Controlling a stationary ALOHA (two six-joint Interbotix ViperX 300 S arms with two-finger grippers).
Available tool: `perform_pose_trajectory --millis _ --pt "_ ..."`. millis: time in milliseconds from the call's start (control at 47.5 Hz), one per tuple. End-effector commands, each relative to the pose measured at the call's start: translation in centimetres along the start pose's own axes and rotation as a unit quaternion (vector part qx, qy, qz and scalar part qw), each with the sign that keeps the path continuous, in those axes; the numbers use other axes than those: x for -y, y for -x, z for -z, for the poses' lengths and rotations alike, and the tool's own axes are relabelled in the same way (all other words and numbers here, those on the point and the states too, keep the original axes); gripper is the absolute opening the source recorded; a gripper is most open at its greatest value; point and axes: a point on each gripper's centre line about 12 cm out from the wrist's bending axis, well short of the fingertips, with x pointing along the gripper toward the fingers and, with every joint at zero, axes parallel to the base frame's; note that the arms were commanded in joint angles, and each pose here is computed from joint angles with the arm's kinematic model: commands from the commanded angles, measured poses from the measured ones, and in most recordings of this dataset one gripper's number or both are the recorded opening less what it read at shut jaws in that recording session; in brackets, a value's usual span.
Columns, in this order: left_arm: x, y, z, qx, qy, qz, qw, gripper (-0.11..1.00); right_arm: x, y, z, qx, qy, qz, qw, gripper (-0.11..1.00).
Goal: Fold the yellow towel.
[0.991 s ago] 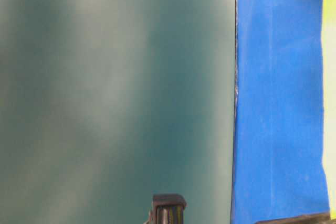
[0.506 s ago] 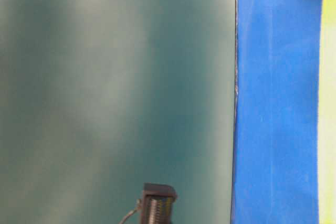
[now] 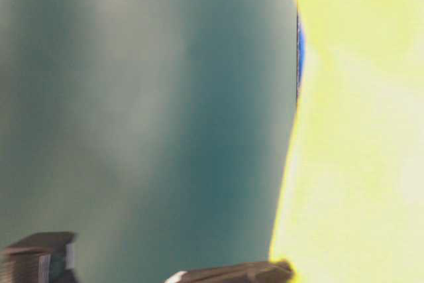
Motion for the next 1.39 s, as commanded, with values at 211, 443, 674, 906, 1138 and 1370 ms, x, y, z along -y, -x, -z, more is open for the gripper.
perform_pose_trajectory --millis 211,443,674,906,1138,1370 --pt "0.7 1.6 -1.6 0.037 -0.005 0.009 0.9993 0.02 0.5 1.0 -1.8 0.035 0.002 0.008 0.9993 0.00" --pt "3.0 1.4 -2.4 0.081 -0.027 0.037 0.9957 0.02 3.4 1.0 -2.1 0.043 -0.031 0.048 0.9975 0.00" --pt "6.3 0.2 -4.5 0.151 -0.075 0.071 0.9832 0.02 7.5 0.7 -4.1 0.080 -0.042 0.106 0.9902 0.00" --pt "8.6 -1.6 -7.8 0.194 -0.132 0.080 0.9689 0.02 10.5 -1.0 -6.9 0.097 -0.047 0.137 0.9847 0.00" --pt "9.8 -3.6 -10.6 0.212 -0.168 0.075 0.9598 0.02 11.6 -2.7 -9.6 0.099 -0.022 0.147 0.9840 0.00" --pt "10.0 -5.0 -11.2 0.209 -0.174 0.072 0.9596 0.02 11.9 -3.3 -10.8 0.103 -0.010 0.150 0.9833 0.00"
